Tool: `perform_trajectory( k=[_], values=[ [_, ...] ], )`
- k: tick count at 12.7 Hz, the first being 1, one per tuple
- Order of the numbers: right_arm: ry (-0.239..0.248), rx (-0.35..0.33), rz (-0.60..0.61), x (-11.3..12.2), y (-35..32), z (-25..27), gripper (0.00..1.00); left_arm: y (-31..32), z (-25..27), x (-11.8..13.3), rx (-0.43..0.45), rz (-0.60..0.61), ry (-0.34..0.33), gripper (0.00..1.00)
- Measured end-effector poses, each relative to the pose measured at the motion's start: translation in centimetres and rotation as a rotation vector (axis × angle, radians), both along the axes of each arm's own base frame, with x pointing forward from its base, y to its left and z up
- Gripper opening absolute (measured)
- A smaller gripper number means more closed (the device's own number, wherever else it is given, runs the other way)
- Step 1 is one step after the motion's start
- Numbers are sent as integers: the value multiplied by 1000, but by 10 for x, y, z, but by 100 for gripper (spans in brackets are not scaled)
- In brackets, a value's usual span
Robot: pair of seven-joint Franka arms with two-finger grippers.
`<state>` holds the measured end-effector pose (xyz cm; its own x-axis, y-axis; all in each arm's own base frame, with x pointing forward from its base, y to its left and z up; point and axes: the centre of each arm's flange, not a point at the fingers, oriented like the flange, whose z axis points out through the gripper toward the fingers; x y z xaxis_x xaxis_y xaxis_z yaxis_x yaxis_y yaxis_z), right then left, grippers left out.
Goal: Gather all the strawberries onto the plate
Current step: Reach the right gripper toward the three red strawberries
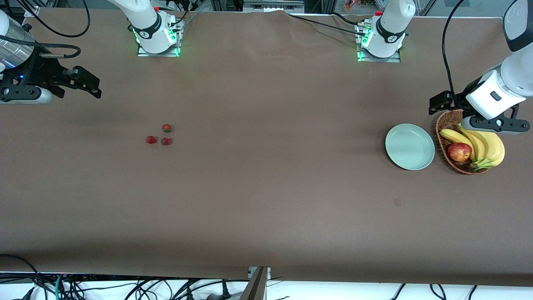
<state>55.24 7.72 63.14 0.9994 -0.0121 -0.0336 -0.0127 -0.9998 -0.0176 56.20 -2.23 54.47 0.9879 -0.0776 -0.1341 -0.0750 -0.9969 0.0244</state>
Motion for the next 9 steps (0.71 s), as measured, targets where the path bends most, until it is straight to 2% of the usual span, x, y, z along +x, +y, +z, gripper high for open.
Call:
perform_trajectory(
  k=[2, 4, 9],
  values=[
    [1, 0, 0, 2, 1, -2, 100, 0, -1, 0, 0, 0, 2, 100],
    [20, -10, 5, 15, 8, -25, 100, -1, -1, 0, 0, 0, 2, 100],
    [156, -56, 21, 55, 24, -125, 100, -2, 8, 3, 0, 3, -19, 100]
  ],
)
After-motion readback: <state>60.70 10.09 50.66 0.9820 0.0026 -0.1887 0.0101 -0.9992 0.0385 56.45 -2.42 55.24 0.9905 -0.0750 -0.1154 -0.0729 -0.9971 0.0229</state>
